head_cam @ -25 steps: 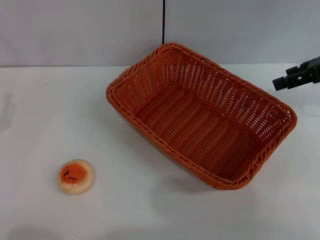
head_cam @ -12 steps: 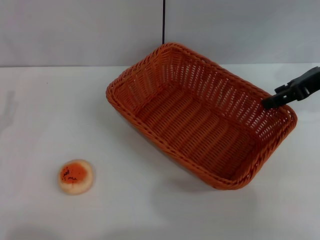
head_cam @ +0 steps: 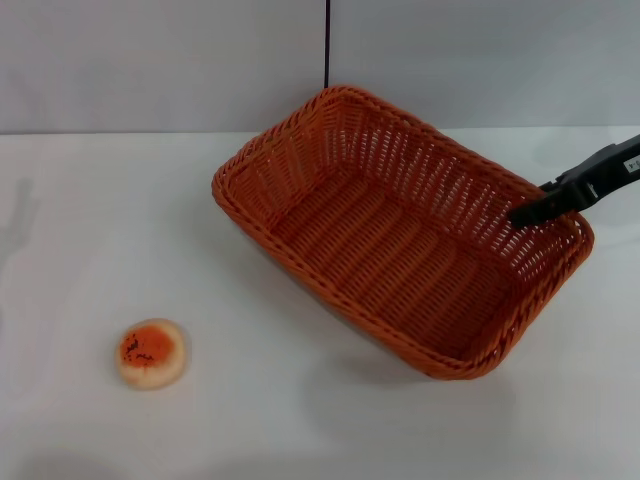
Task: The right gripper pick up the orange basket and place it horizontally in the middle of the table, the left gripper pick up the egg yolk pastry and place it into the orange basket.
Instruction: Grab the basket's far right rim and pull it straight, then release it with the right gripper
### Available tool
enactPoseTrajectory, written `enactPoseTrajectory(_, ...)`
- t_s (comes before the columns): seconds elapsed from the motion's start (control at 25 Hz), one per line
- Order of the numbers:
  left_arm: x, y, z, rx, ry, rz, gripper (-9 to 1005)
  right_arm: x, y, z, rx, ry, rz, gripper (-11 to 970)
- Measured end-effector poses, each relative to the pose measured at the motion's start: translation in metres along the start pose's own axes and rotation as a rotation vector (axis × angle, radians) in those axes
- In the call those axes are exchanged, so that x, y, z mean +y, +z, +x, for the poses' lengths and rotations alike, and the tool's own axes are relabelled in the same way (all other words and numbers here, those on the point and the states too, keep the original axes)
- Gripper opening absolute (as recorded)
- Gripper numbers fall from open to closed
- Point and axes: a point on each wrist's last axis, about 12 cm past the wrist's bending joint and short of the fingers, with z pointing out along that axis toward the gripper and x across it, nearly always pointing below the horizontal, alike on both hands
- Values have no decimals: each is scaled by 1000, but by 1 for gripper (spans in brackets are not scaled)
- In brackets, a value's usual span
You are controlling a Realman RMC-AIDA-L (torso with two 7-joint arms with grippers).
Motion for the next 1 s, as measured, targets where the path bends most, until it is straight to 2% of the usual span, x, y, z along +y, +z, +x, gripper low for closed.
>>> enactPoseTrajectory(0.48,1,2,3,23,-2,-9,807,-1,0,3,1,-13,4,395)
enactPoseTrajectory(0.68,0,2,4,23,-13,-9,804,-2,1,4,-2,-10,11,193)
enactPoseTrajectory(1.0,0,2,4,23,-17,-8,800,-2,0,7,-15,-11,2,166)
